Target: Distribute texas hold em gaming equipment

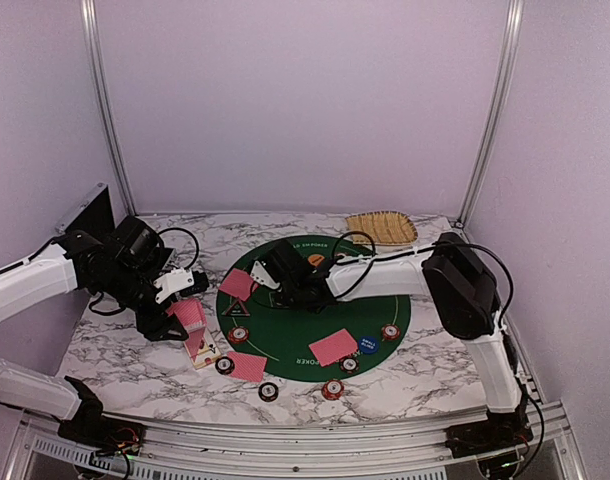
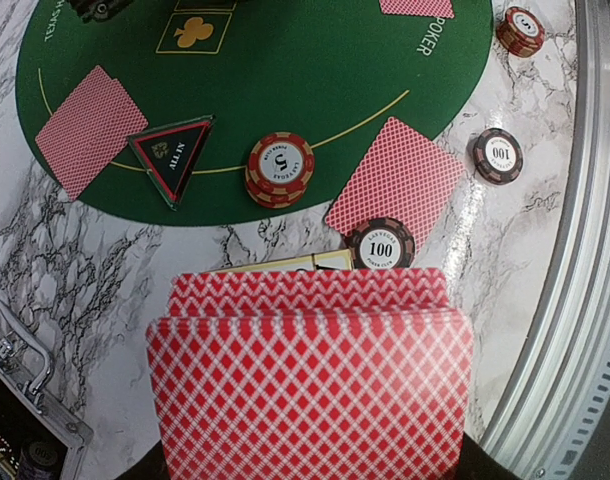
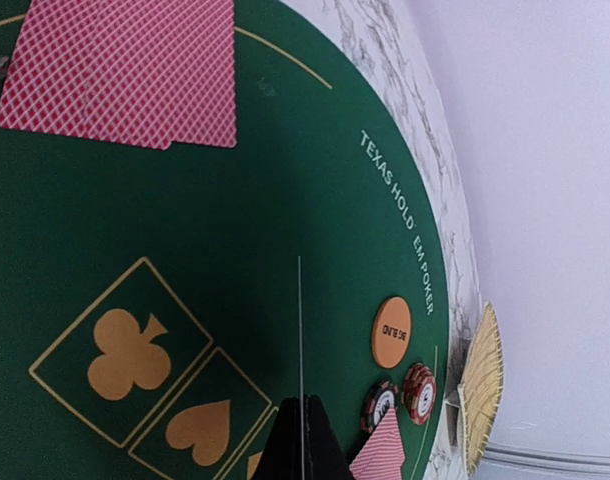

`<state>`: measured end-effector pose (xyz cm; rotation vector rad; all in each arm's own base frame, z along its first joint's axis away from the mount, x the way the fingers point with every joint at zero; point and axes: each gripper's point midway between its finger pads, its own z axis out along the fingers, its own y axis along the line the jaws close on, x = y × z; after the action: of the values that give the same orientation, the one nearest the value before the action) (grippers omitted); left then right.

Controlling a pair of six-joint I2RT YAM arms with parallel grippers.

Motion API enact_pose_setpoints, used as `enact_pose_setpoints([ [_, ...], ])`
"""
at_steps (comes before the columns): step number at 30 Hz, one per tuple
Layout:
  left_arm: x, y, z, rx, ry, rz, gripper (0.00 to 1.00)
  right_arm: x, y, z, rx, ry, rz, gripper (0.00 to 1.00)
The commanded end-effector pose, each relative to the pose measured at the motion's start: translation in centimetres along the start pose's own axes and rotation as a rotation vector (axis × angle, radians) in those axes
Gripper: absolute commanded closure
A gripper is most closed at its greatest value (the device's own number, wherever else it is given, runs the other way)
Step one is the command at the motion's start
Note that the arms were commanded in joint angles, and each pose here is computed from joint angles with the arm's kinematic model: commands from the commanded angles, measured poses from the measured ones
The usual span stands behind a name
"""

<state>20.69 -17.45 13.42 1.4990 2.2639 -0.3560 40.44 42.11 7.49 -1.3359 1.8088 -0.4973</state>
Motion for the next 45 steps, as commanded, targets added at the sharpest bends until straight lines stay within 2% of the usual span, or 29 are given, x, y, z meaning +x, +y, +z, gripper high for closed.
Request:
enact_pose_setpoints([
  [1, -0.5, -0.2, -0.7, 0.012, -0.027, -0.002, 1.0, 0.6, 2.9, 0.7, -0.053, 0.004, -0.013, 1.0],
  [9, -0.7, -0.2, -0.7, 0.016, -0.03, -0.004, 1.0, 2.1, 4.6, 0.4, -0.091, 0.032, -0.035, 1.0],
  [11, -0.7, -0.2, -0.6, 0.017, -0.029, -0.004, 1.0, 2.4, 5.1, 0.3, -0.112, 0.037, -0.035, 0.92],
  [14, -0.8, -0.2, -0.7, 0.017, -0.03, -0.001, 1.0, 2.5, 5.7, -0.2, -0.153, 0.026, -0.014, 0.68],
  [16, -0.8, -0.2, -0.6, 0.02, -0.029, -0.002, 1.0, 2.1, 5.9, -0.7, -0.18, 0.004, 0.006, 0.57],
  [21, -0.9, -0.2, -0.7, 0.021, -0.031, -0.003, 1.0, 0.0, 5.5, -2.3, -0.273, -0.073, 0.09, 0.47],
  [24, -1.0, -0.1, -0.8, 0.02, -0.034, -0.001, 1.0, -1.5, 4.7, -3.6, -0.34, -0.128, 0.155, 0.39],
  [29, -1.1, -0.2, -0.8, 0.022, -0.039, 0.0, 1.0, -3.0, 0.3, -5.6, -0.394, -0.192, 0.327, 0.26],
  [31, -1.1, -0.2, -0.8, 0.024, -0.038, 0.0, 1.0, -3.3, -2.0, -6.5, -0.405, -0.218, 0.418, 0.18],
  [33, -1.2, -0.2, -0.8, 0.024, -0.04, 0.0, 1.0, -3.3, -4.8, -7.1, -0.398, -0.242, 0.542, 0.02],
  [35, -1.3, -0.1, -0.9, 0.023, -0.044, 0.002, 1.0, -3.0, -8.5, -8.0, -0.382, -0.281, 0.705, 0.01],
  [37, -1.5, -0.1, -1.1, 0.02, -0.049, 0.003, 1.0, -2.4, -11.0, -8.5, -0.475, -0.339, 0.866, 0.01],
  [40, -1.8, -0.1, -1.3, 0.018, -0.059, 0.004, 1.0, -4.0, -10.8, -9.6, -0.737, -0.401, 0.904, 0.01],
  [41, -1.8, -0.1, -1.4, 0.016, -0.061, 0.006, 1.0, -4.0, -9.7, -9.2, -0.789, -0.361, 0.901, 0.01],
  [45, -1.9, 0.0, -1.6, 0.012, -0.068, 0.011, 1.0, -5.4, -8.4, -10.7, -0.958, -0.382, 0.996, 0.01],
])
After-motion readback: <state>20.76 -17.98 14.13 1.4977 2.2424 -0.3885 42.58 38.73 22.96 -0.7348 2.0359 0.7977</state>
